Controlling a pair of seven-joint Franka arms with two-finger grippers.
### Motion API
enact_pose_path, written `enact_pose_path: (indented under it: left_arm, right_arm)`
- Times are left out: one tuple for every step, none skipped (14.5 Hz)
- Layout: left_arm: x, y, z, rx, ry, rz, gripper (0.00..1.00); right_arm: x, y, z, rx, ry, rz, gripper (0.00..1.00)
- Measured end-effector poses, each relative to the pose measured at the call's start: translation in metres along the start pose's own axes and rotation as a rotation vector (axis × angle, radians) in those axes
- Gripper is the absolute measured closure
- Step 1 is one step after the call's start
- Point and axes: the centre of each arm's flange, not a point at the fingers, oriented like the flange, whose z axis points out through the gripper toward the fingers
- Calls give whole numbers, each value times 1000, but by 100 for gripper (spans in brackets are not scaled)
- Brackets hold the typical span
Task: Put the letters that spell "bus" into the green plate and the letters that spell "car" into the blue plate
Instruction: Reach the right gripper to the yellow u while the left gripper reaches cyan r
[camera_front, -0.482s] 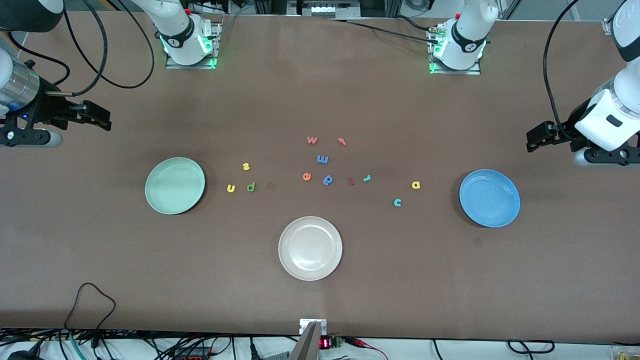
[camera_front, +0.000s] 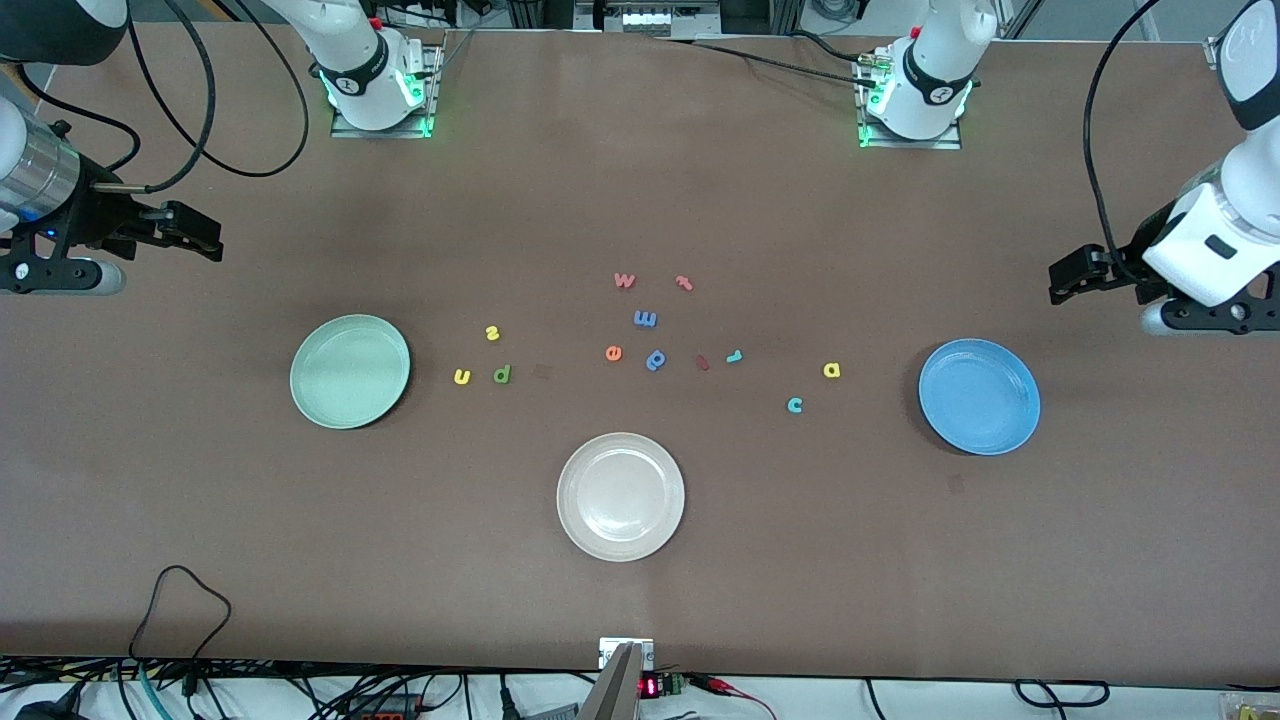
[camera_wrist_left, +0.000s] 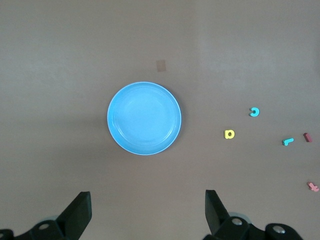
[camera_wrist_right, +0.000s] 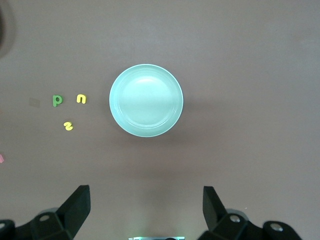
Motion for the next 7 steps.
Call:
enact_pose_path:
  left_arm:
    - [4,16,14,-12,-25,24,0]
    - [10,37,33,-37,-55,54,0]
    - [19,62,56,-61,-77,87,0]
    - [28,86,82,-78,-89,120,0]
    - [37,110,109,-91,-98,150,0]
    - [44,134,140,-104,-114,173,0]
    - [46,151,161,-111,-128,187,0]
  right_arm:
    - [1,-3,3,-1,-6,-5,0]
    - [3,-7,7,-2,-15,-12,0]
    - [7,-13,16,-4,-31,-22,0]
    - [11,-20,28,-6,-54,-35,0]
    - [17,-28,43,-10,-83,-46,0]
    - [25,-36,66,-14,-122,-59,0]
    - [31,-44,85,-17,-149,-70,0]
